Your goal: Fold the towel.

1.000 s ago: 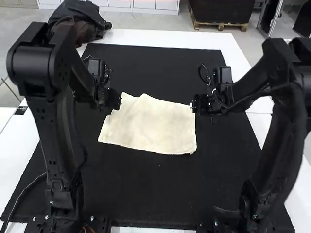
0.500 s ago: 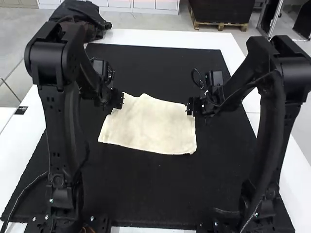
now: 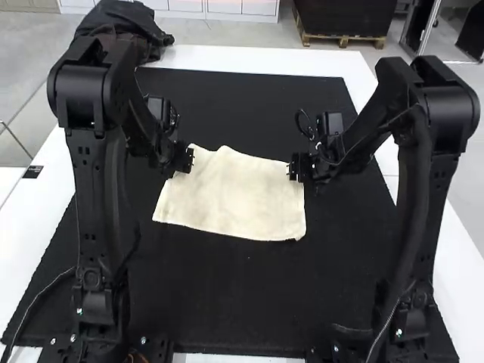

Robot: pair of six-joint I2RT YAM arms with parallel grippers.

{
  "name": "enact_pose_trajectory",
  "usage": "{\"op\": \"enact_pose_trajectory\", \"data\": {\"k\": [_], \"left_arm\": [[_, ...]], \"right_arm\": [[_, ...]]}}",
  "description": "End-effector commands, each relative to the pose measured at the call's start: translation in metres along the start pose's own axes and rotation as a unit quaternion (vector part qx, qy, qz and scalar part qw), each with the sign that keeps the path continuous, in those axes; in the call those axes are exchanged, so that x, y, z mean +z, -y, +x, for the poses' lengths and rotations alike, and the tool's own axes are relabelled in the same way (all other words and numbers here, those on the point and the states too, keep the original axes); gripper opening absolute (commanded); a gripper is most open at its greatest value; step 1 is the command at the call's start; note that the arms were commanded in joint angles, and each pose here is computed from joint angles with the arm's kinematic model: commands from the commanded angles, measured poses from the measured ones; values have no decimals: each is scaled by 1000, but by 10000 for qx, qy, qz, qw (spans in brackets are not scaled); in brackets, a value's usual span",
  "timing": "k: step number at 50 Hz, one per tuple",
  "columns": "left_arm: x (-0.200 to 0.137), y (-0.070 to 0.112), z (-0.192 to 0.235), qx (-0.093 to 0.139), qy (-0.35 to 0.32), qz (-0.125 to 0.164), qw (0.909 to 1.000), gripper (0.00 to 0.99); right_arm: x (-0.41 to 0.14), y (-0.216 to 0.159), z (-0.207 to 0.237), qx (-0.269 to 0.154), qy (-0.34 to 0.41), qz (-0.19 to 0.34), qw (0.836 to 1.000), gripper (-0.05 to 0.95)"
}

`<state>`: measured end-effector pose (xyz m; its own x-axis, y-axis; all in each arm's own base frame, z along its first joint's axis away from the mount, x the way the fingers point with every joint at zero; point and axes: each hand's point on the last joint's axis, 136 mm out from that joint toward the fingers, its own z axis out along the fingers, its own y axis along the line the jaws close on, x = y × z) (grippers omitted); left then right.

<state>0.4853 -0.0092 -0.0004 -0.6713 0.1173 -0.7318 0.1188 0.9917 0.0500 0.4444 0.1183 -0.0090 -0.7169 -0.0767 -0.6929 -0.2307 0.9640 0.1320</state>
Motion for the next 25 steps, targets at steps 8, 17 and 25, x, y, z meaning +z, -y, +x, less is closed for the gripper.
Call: {"op": "enact_pose_trajectory", "data": {"k": [8,17,25], "left_arm": [[4,-1,-12,-17,189,22,9998,956],[7,-1,-7,-22,113,31,9999,954],[10,0,2,-22,-9,46,10000,951]], "right_arm": [[12,-9,0,-44,13,-57,10000,910],[18,-14,1,-40,-9,-83,10000,910],[19,-21,1,76,-31,-233,9997,910]]}}
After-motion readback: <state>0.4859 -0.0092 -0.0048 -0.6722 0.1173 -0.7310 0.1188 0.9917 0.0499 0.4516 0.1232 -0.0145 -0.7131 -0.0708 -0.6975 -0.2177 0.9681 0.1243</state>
